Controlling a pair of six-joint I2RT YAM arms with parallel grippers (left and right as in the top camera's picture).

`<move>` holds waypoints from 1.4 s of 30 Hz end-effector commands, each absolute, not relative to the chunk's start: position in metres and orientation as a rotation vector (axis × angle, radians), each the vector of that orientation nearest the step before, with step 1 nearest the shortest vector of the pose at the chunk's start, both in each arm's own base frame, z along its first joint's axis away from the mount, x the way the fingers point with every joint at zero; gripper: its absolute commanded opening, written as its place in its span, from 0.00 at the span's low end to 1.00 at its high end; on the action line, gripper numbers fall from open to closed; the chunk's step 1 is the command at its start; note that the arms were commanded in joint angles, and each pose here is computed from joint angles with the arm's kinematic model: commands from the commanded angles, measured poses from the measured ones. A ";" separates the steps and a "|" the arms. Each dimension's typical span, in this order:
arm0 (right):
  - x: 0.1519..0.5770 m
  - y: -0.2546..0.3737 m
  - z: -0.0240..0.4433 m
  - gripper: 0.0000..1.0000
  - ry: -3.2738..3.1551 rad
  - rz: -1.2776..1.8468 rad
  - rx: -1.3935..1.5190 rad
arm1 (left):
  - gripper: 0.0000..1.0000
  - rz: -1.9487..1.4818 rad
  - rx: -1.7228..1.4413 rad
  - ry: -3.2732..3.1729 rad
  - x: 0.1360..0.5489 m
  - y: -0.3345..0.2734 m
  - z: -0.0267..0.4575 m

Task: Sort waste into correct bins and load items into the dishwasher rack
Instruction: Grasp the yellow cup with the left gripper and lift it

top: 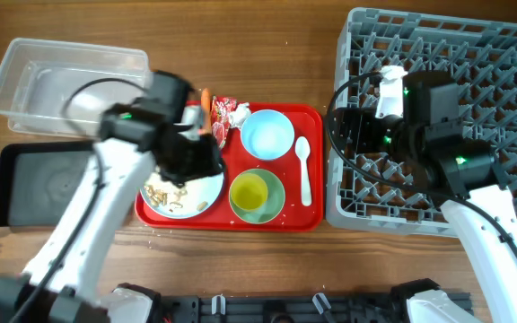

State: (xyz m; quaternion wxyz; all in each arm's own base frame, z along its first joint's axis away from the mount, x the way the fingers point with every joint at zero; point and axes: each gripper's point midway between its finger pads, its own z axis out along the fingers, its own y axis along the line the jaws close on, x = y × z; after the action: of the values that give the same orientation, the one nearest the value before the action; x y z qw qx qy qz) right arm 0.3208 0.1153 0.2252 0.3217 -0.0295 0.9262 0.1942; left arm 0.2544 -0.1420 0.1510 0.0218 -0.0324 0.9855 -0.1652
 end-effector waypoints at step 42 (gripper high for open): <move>0.275 0.221 0.361 0.90 1.730 1.339 -0.817 | 0.04 -1.944 -0.086 2.424 0.308 -0.178 0.316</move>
State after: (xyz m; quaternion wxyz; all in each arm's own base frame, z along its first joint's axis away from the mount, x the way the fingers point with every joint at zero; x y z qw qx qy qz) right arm 0.3042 0.2071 0.3341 0.4100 -0.2521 0.7465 0.4593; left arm 0.3242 -0.1629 0.2808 0.0475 -0.0680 0.8378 -0.5396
